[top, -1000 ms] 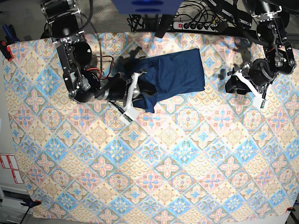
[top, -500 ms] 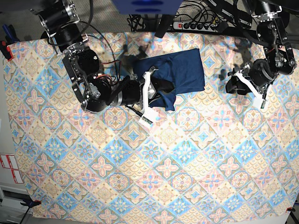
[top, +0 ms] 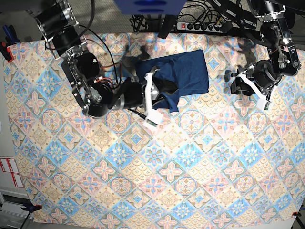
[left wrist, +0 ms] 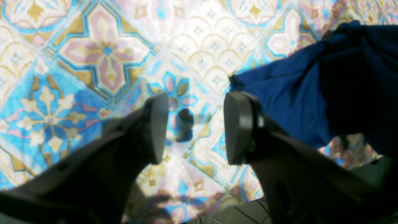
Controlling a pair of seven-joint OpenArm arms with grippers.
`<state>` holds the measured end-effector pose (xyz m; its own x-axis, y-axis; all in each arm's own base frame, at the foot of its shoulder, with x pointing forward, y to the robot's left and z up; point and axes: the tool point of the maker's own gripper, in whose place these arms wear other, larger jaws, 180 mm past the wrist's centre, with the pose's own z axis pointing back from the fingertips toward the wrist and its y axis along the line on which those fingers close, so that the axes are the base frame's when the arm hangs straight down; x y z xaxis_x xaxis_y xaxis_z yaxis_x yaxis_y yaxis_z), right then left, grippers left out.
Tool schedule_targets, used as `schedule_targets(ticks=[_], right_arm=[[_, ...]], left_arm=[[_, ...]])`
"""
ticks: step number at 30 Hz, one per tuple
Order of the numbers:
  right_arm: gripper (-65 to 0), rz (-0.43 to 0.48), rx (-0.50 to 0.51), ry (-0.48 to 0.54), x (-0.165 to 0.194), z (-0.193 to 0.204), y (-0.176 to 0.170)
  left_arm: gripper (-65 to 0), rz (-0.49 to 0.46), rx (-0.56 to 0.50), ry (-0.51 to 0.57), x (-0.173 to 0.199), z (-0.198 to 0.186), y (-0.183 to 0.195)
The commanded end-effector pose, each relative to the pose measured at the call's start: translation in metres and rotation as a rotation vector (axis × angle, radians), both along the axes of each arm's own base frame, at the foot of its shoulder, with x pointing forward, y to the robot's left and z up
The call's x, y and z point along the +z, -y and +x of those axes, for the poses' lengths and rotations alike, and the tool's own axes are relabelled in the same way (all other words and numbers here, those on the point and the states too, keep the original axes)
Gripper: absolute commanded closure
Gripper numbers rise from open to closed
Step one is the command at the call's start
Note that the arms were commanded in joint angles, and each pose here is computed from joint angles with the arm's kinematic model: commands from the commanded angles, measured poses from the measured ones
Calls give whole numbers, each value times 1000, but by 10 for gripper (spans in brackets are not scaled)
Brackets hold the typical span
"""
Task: Fold the T-shirt properly
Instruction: 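Fold the held end with the right gripper toward the left gripper, then grasp the shirt bundle's sides with both grippers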
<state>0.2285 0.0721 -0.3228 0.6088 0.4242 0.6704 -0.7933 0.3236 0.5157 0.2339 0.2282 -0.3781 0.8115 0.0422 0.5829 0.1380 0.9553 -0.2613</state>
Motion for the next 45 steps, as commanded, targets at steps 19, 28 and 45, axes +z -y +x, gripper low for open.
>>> schedule_targets(ticks=[19,28,45], right_arm=[[-214,-134,-145,175,-8,57,39],[-176,-449,-49,276,-63,39,66],[-109,-394,356,426,-61,-30,-56]], left_arm=[[-272,-19,2,43,8,8,6],[-272,-11,-3,45,9,8,4],[-272,-10,-5,44,10,7,5]])
